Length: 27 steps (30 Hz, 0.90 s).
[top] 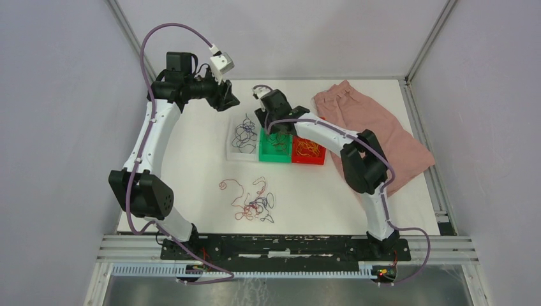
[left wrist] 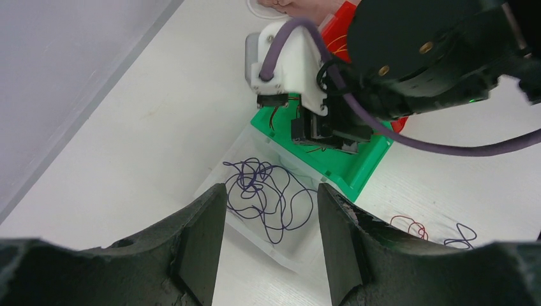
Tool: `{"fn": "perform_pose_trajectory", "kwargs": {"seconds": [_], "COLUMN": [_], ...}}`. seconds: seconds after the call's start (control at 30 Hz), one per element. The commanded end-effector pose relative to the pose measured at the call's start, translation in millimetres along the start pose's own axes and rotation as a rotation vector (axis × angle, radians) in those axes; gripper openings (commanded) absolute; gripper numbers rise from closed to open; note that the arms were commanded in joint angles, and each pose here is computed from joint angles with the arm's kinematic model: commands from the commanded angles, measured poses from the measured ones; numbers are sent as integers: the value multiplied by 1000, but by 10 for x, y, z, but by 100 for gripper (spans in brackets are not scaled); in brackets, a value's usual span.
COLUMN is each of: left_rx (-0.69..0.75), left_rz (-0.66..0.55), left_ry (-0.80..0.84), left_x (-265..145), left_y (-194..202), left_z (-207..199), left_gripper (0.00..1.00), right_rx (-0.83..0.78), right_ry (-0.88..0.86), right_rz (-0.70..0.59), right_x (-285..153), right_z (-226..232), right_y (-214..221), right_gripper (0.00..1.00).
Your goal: Untangle the cables
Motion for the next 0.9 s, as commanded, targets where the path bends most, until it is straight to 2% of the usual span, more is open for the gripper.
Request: {"fn": "perform_pose_trajectory", "kwargs": {"seconds": [0.0,0.07,0.27,0.5,0.63,0.87], "left_rx": [58,62,66,63,64,66], "left_rz": [-72,-74,-79,-81,-81,-81], "left_ry": [-6,-9,-11,-5,-5,-4], "left_x": [-161,-180,-205,-199,-203,-205], "left_y": [-195,-209,-224,-222,-219,-222], "left_z": [-65,-77,-94,-101,-109,-105], "left_gripper": [62,62,62,62,62,62], "right_rx": [36,37,84,191,189,124], "right_ry": [-71,-95,-92,-58,-166,-285], "right_rz": [-168,-154,-100,-47,-34,102], "right_x": [-662,-768,-1031,-1336,-1438,-1348], "right_z": [-23,-45,-183,-317,-289,-261], "right_y": [-522,-524,-296,207,544,981], "right_gripper": [54,58,62,60,58,57]}}
Point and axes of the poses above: each gripper's point midway between its finger pads, its own x axis out along the fingers, its own z axis along the line the jaws close on, y = z × x, the point moved 9 cm from there along -x, back along the fingers, and after that the axes turned 5 degrees about x, right-handed, at the moved point
